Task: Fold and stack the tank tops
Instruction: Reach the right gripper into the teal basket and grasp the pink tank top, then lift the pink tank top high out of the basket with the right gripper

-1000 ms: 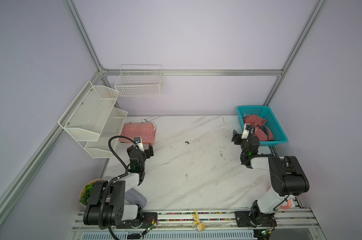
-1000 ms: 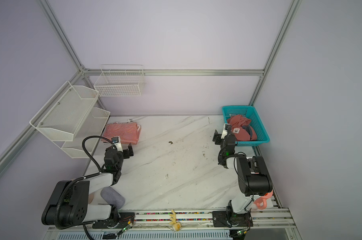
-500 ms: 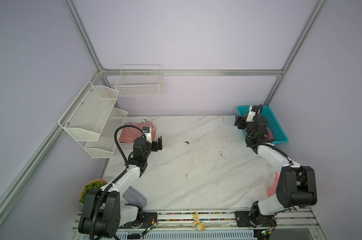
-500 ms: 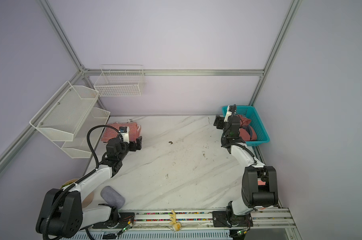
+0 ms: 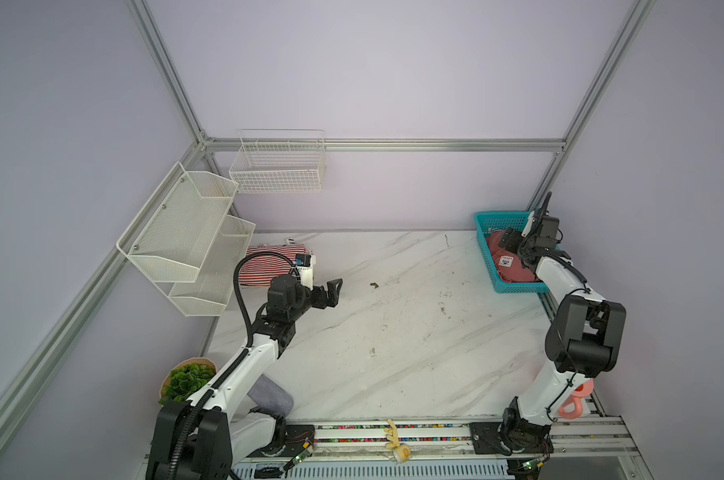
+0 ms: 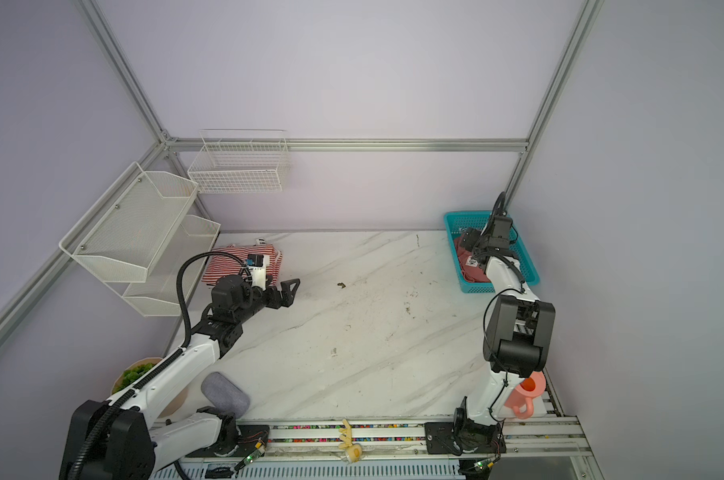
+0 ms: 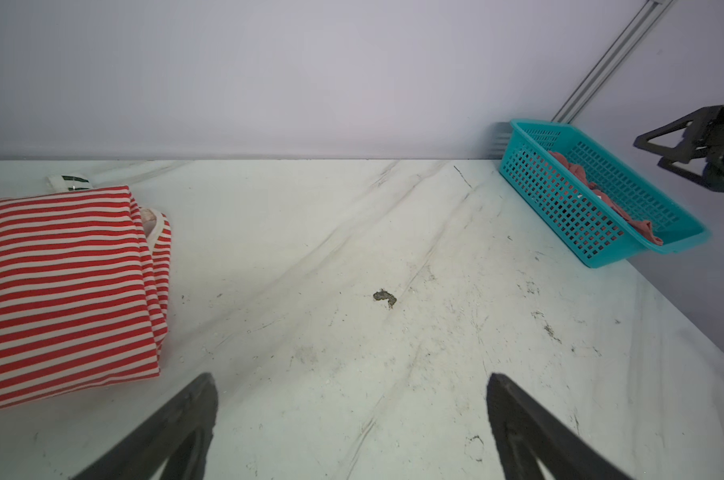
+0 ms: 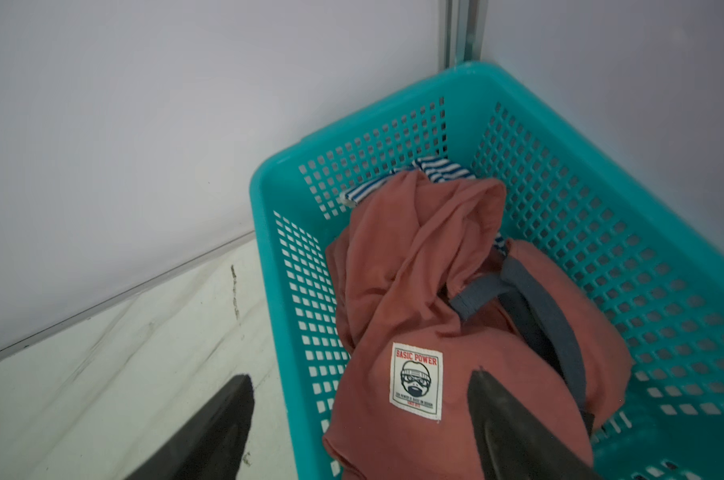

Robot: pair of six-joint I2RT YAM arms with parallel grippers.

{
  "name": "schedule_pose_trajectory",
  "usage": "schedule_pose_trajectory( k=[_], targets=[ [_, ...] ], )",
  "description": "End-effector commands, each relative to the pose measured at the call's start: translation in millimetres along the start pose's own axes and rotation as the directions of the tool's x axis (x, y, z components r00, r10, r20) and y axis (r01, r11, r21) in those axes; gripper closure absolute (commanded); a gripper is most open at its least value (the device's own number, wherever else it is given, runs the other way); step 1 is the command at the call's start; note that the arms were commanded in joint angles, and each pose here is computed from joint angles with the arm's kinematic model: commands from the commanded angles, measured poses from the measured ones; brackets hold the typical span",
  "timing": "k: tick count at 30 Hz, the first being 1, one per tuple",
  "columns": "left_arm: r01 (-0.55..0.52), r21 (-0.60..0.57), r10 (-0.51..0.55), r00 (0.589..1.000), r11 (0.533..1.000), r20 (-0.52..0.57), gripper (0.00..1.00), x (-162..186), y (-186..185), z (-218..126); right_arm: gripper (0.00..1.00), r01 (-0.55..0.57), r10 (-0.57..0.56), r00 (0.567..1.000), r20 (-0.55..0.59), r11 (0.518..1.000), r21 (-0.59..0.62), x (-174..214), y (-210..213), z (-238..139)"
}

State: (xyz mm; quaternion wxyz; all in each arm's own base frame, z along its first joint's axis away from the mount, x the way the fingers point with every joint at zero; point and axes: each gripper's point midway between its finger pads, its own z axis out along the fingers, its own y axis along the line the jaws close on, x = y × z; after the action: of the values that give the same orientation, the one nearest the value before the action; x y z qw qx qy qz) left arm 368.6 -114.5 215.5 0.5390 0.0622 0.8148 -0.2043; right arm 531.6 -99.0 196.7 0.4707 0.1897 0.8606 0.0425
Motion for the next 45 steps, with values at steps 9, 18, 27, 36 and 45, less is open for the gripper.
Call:
schedule_pose_trajectory(
  k=[9, 18, 27, 36, 45],
  targets=[
    [-0.002, 0.087, -0.003, 0.999, 0.996, 0.049, 0.00, -35, -31, -17, 0.30, -0.089, 0.058, 0.956, -0.287, 0.991, -0.095, 68, 7, 18],
    [-0.003, 0.090, -0.001, 0.999, 0.996, 0.040, 0.00, -31, -32, -20, 0.44, -0.109, 0.078, 0.940, -0.332, 0.991, -0.075, 89, 1, 6],
    [-0.002, 0.092, -0.001, 0.999, 0.996, 0.035, 0.00, -27, -32, -22, 0.55, -0.099, 0.081, 0.935, -0.345, 0.994, -0.036, 95, -9, -11],
    [-0.001, 0.096, -0.002, 1.000, 0.995, 0.025, 0.00, -24, -33, -20, 0.66, -0.101, 0.085, 0.930, -0.358, 0.995, -0.027, 101, -15, -18],
    [-0.001, 0.098, -0.002, 1.000, 0.995, 0.031, 0.00, -25, -34, -22, 1.00, -0.113, 0.095, 0.935, -0.341, 0.993, -0.033, 91, -14, -21]
  ],
)
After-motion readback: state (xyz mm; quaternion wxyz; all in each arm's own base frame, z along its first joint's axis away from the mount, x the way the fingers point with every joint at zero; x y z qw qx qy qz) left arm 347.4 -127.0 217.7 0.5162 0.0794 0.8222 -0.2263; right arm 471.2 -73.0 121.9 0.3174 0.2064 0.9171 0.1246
